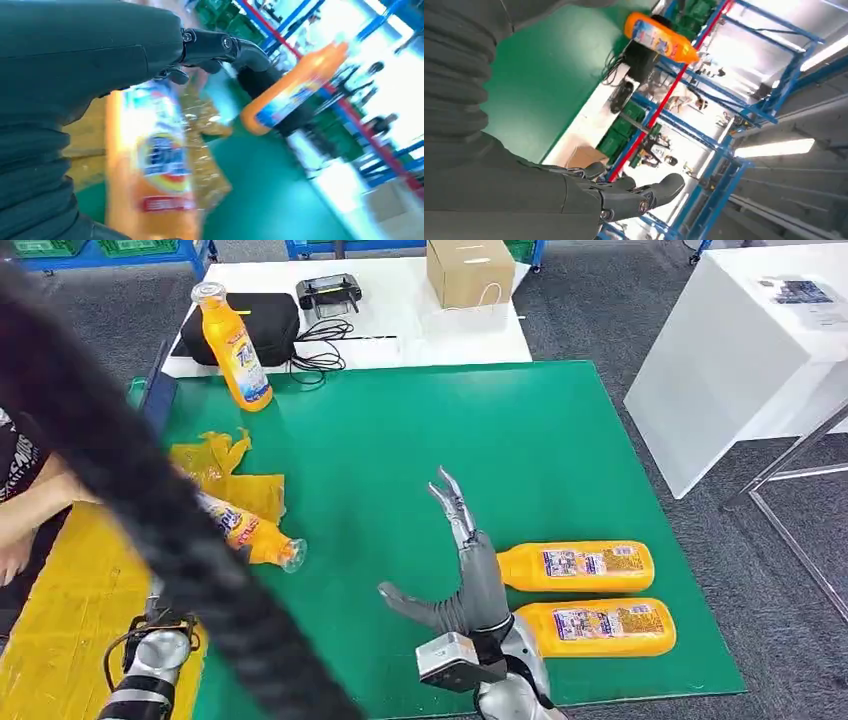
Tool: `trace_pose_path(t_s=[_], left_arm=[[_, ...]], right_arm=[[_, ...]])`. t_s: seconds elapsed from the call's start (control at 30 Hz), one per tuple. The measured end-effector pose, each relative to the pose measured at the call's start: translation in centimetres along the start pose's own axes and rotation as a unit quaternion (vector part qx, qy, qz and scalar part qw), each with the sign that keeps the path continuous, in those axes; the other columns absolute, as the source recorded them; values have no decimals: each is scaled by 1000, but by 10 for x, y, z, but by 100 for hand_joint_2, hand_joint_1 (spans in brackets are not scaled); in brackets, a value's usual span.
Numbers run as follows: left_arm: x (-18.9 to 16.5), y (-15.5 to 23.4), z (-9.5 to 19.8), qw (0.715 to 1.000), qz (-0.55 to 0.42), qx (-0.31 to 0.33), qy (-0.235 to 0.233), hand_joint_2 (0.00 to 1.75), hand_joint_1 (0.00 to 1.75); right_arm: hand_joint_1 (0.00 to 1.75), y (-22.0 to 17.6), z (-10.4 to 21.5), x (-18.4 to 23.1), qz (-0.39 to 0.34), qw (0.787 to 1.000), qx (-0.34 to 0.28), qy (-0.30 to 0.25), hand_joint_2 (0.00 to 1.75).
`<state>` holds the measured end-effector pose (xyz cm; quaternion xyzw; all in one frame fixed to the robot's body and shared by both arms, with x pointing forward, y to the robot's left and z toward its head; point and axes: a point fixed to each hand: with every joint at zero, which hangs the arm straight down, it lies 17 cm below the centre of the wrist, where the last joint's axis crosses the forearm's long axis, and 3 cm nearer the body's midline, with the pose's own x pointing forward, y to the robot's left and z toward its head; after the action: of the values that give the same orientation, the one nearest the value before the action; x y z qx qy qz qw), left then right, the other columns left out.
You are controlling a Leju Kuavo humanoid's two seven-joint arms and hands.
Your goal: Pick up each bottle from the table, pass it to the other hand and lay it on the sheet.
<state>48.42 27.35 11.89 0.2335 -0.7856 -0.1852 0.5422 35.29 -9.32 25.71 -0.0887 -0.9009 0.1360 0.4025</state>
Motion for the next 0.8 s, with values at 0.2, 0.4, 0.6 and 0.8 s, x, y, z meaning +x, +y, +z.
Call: trace_pose_path(t_s=[0.2, 0.4, 0.6, 0.8], left_arm=[[86, 41, 28, 981, 155, 75, -87, 175, 0], [103, 50, 34, 977, 164, 86, -103, 175, 0], [108, 44, 39, 975, 186, 68, -103, 175, 0], [100, 32, 45, 979, 176, 54, -87, 175, 0]], right_arm=[[0, -12, 18, -66, 226, 967, 109, 35, 175], [0, -26, 20, -88, 255, 958, 121, 45, 175], [0, -26, 39, -126, 282, 935, 200, 81, 175], [0, -76, 64, -182, 327, 898, 270, 118, 175]])
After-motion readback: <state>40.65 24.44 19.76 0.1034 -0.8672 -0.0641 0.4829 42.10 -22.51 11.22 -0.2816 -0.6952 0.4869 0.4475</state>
